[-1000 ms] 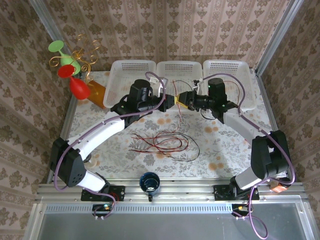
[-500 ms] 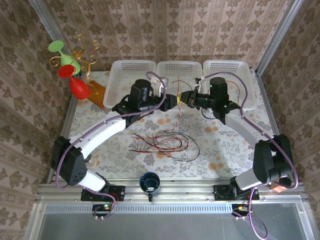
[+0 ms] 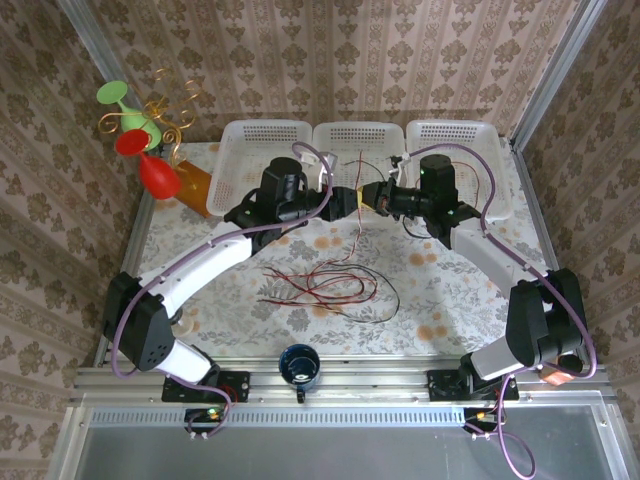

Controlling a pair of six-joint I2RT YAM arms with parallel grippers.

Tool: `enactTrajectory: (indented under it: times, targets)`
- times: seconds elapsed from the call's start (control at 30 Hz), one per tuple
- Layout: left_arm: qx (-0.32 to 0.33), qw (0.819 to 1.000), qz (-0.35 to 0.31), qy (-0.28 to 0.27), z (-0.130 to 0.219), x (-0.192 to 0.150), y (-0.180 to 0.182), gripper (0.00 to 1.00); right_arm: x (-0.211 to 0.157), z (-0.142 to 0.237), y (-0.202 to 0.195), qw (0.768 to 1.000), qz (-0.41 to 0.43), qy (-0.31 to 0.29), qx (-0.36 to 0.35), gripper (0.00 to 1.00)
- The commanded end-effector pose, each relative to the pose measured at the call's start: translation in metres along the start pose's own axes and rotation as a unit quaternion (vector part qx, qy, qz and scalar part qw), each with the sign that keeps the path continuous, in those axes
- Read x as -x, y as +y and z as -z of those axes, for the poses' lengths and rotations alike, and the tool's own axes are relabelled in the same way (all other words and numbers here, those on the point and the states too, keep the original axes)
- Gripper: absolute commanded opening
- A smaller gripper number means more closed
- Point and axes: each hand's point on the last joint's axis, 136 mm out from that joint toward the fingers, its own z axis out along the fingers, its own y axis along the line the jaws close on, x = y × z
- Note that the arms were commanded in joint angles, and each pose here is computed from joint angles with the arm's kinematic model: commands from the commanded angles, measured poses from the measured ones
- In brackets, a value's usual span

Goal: Untangle the cables

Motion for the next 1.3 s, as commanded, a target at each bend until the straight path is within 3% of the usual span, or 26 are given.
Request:
enactTrajectory:
  times: [0.0, 0.13, 0.23, 0.33, 0.47, 0.63, 0.87, 1.27]
  targets:
    - [-0.002, 0.999, -0.030, -0.029, -0.002, 0.024, -0.008, 0.47, -0.007, 0.001, 0.005, 1.000, 0.009, 0.006, 0.003, 0.00]
    - [0.018, 0.998, -0.033, -0.047, -0.006, 0.036, -0.002, 0.48, -0.010, -0.002, 0.008, 1.000, 0.013, 0.012, 0.006, 0.00]
    - [0.029, 0.996, -0.036, -0.073, -0.009, 0.051, 0.001, 0.43, -0.013, -0.003, 0.008, 1.000, 0.014, 0.016, 0.005, 0.00]
    - [0.041, 0.995, -0.045, -0.082, -0.010, 0.059, 0.004, 0.17, -0.013, -0.001, 0.011, 1.000, 0.016, 0.015, 0.007, 0.00]
    - [0.040, 0.995, -0.046, -0.074, -0.011, 0.056, 0.006, 0.00, -0.012, 0.004, 0.015, 1.000, 0.024, 0.013, 0.001, 0.00]
    - [0.068, 0.991, -0.070, -0.087, 0.011, 0.061, 0.005, 0.00, -0.009, 0.016, 0.012, 0.999, 0.026, 0.001, -0.030, 0.00]
    - [0.114, 0.980, -0.133, -0.097, 0.052, 0.073, -0.004, 0.00, 0.007, 0.063, 0.027, 0.989, 0.065, -0.081, -0.103, 0.00]
    - [0.211, 0.937, -0.213, -0.180, 0.133, 0.101, -0.011, 0.00, 0.046, 0.163, 0.049, 0.922, 0.146, -0.284, -0.222, 0.00]
